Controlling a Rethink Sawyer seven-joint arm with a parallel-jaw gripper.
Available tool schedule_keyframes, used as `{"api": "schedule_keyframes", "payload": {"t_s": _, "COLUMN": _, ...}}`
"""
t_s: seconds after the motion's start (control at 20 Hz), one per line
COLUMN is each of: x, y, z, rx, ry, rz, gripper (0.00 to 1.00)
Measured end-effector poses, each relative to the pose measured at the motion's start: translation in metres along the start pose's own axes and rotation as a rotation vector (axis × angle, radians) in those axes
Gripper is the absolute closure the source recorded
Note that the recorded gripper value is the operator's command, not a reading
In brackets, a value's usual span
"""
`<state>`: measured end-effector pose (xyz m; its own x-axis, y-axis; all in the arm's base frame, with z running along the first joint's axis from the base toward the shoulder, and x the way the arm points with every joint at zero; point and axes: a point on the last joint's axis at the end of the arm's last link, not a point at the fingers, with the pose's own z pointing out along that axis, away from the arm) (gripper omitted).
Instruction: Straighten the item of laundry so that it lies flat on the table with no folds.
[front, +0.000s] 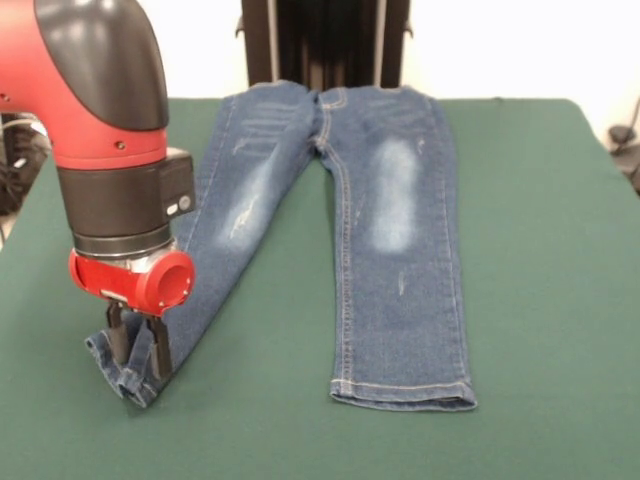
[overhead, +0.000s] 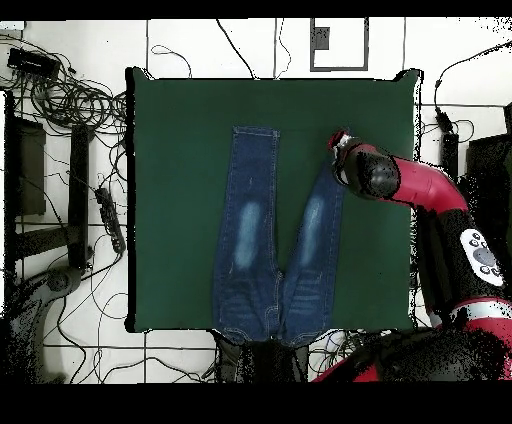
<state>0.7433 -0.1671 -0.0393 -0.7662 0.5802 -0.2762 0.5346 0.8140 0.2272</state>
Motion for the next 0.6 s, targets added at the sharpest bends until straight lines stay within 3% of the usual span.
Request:
{"api": "schedule_keyframes", "payload": {"t_s": 0.15, "x": -0.001, "y": -0.010, "z": 0.005, "rx": 0.003, "ry": 0.001, "rz": 0.014, "gripper": 0.00}}
{"api": "schedule_keyframes", "payload": {"t_s": 0.6, "x": -0.011, "y": -0.008, "z": 0.009, "rx": -0.017, "ry": -0.011, "rz": 0.034, "gripper": 0.00}}
